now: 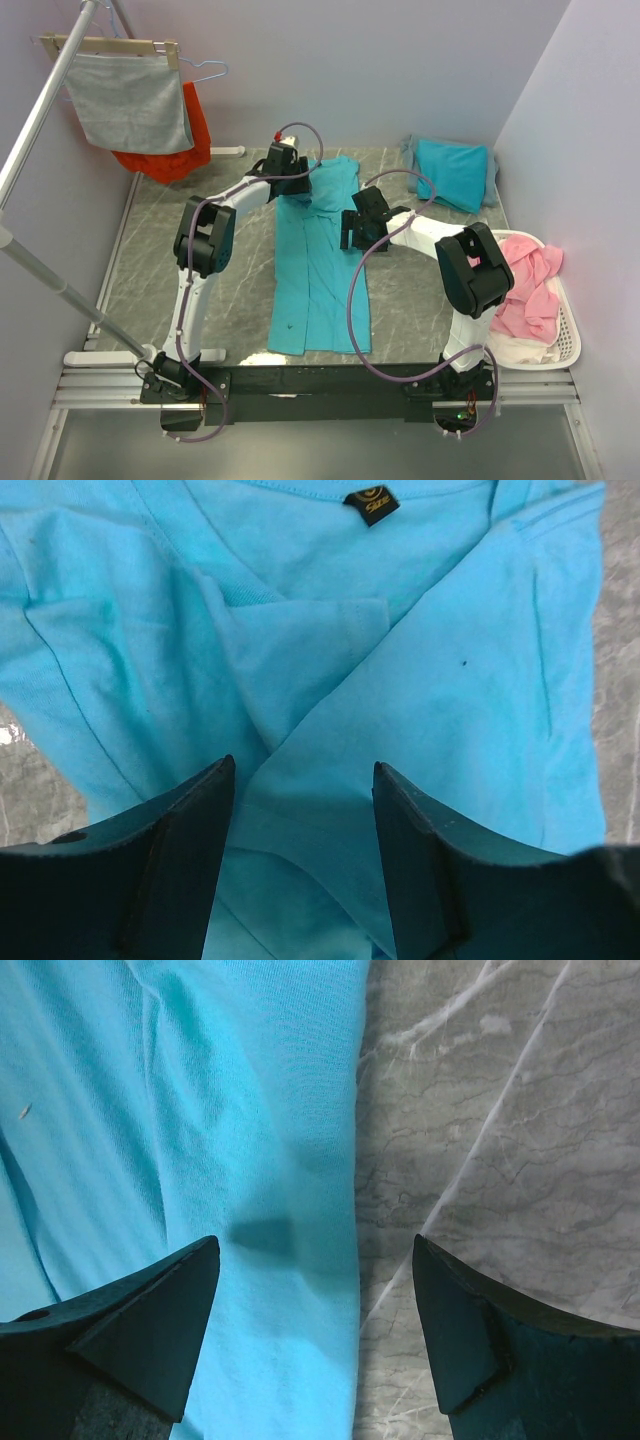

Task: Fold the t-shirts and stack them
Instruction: Fold the tshirt

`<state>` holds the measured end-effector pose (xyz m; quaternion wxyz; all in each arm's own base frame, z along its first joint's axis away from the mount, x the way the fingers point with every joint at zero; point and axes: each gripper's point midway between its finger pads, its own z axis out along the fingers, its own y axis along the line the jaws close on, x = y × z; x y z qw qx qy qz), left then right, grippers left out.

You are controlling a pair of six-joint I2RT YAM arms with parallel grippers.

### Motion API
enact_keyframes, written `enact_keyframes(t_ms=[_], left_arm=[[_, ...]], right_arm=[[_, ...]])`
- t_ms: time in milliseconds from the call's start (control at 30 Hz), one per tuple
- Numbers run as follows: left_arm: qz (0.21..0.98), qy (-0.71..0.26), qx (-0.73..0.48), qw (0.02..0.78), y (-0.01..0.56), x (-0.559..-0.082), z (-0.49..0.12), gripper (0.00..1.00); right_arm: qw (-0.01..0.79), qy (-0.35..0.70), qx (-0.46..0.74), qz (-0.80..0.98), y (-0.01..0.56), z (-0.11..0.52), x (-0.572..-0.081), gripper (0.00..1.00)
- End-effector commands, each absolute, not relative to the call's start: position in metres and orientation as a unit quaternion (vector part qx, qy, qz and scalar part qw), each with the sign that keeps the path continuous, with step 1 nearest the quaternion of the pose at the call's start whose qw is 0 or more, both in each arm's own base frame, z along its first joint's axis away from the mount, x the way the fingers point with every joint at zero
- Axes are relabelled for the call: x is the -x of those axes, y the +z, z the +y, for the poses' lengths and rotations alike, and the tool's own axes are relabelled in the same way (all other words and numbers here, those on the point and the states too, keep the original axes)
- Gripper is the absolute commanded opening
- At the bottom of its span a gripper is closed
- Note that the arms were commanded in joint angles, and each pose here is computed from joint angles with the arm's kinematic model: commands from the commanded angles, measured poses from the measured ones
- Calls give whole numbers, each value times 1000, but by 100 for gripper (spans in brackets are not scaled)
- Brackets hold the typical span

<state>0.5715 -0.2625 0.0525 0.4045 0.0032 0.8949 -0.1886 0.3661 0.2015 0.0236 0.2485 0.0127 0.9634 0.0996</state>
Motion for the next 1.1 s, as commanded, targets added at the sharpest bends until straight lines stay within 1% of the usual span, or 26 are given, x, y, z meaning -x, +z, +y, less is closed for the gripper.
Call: enact_keyframes(t_ms=[0,133,167,233,267,433,467,533,567,733,800,833,867,900,933,967,1000,1067], left_arm=[[888,-187,-12,419,64,-579,-266,62],[889,-190,-13,418,63,-581,-267,56],[888,-189,-13,419,64,-581,-267,50],[888,-187,-14,420,65,-582,-267,46],[887,-185,-14,423,69,-583,-266,37],[880,-181,-18,439,89,-587,-265,21],[878,-182,-20,443,94,-589,-265,13],[874,-181,-24,451,104,-592,-265,3],[873,-179,-24,453,106,-593,-265,1],[865,-171,-32,471,124,-607,-258,1],[865,-168,-33,471,122,-612,-255,1],[864,-164,-34,475,124,-616,-251,5],[865,-162,-34,473,119,-618,-249,17],[865,-161,-32,475,118,-620,-247,24],[863,-161,-28,478,119,-623,-242,33],[866,-158,-24,474,114,-624,-239,74],[867,-157,-20,473,114,-626,-235,99],[869,-141,-7,474,112,-627,-225,99]], right_arm=[[229,101,-6,968,12,206,-362,84],[227,100,-5,969,10,206,-362,84],[226,100,-4,969,9,206,-361,84],[227,100,-4,969,9,206,-361,84],[227,100,-4,969,9,206,-361,84],[225,100,-5,969,9,206,-361,84],[225,100,-4,969,8,206,-360,84],[226,101,-5,969,9,206,-360,84],[226,100,-5,969,9,205,-359,84],[228,99,-5,969,11,203,-357,84],[228,100,-5,968,11,203,-355,84],[228,101,-5,968,11,203,-354,84],[227,101,-5,969,10,203,-354,84],[227,101,-6,969,10,201,-353,84],[226,100,-6,969,9,201,-351,84],[227,101,-6,969,10,201,-351,84],[227,100,-6,969,10,201,-351,84],[226,98,-7,969,10,200,-350,83]])
